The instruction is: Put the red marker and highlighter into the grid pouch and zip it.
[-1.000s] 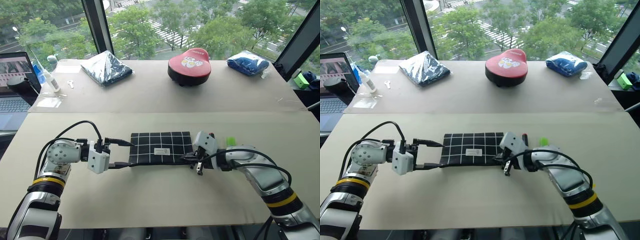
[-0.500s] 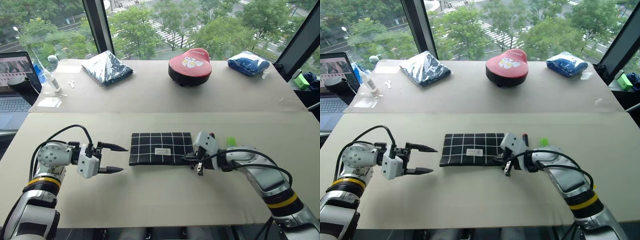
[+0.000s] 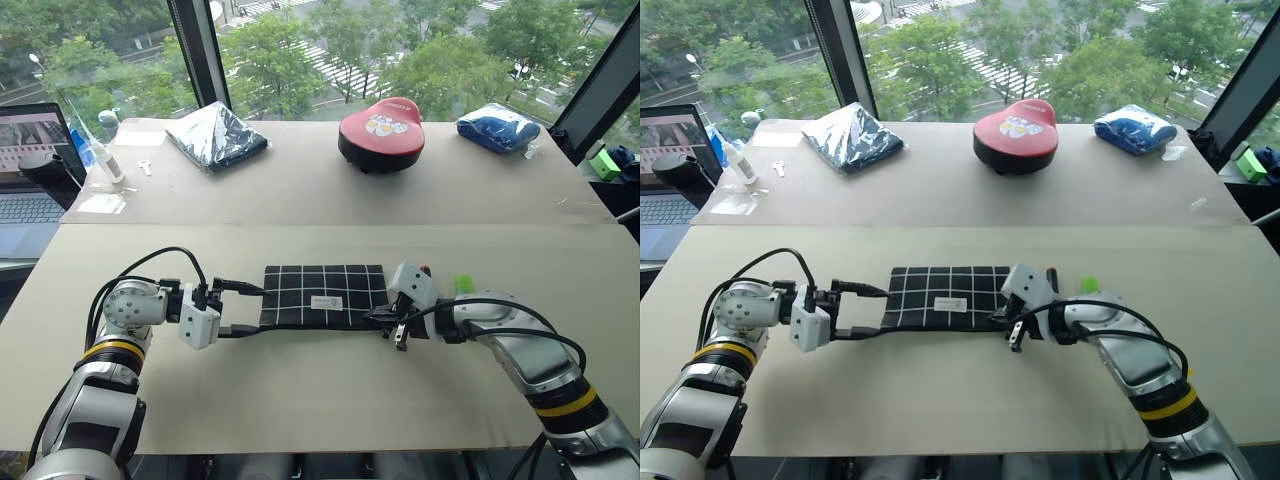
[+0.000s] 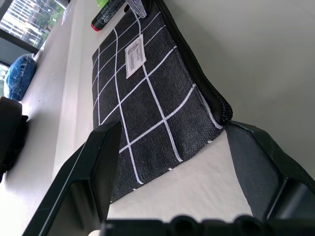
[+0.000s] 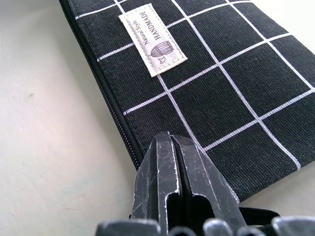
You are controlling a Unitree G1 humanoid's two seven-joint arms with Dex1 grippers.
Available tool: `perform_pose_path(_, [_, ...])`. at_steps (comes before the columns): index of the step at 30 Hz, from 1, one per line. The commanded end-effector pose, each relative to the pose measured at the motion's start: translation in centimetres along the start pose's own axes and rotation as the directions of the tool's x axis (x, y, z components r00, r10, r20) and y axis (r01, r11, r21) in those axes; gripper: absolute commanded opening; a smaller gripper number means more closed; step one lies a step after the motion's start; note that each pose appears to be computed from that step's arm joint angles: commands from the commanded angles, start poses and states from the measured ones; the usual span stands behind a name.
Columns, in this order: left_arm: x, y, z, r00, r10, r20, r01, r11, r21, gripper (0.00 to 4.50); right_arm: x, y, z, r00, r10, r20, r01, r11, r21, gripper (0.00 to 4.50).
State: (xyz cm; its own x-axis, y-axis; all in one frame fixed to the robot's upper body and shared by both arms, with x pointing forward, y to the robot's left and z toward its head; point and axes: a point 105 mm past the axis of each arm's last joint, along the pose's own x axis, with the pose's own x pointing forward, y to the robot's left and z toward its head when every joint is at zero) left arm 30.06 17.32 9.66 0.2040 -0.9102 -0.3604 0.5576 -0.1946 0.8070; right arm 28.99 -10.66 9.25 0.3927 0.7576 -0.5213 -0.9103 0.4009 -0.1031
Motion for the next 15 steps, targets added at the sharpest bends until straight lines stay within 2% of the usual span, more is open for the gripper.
perform_pose_path(1, [0.5, 0.2, 0.1, 1.000, -0.004, 0.008, 0.004, 1.000, 0.029, 3.56, -0.4, 0.1, 0.5, 1.000, -0.005, 0.012, 0.005, 1.000, -0.011, 0.03])
perform_pose_path(10, [2.3, 0.8, 1.1, 0.997, -0.014, 0.076, 0.007, 0.996, 0.087, 3.56, -0.4, 0.2, 0.5, 1.000, -0.006, 0.012, 0.006, 1.000, -0.007, 0.03])
perform_pose_path(15, [2.4, 0.7, 0.8, 0.998, -0.027, 0.065, 0.022, 0.997, 0.077, 3.56, -0.5, 0.2, 0.5, 1.000, -0.008, 0.014, 0.008, 1.000, -0.007, 0.03])
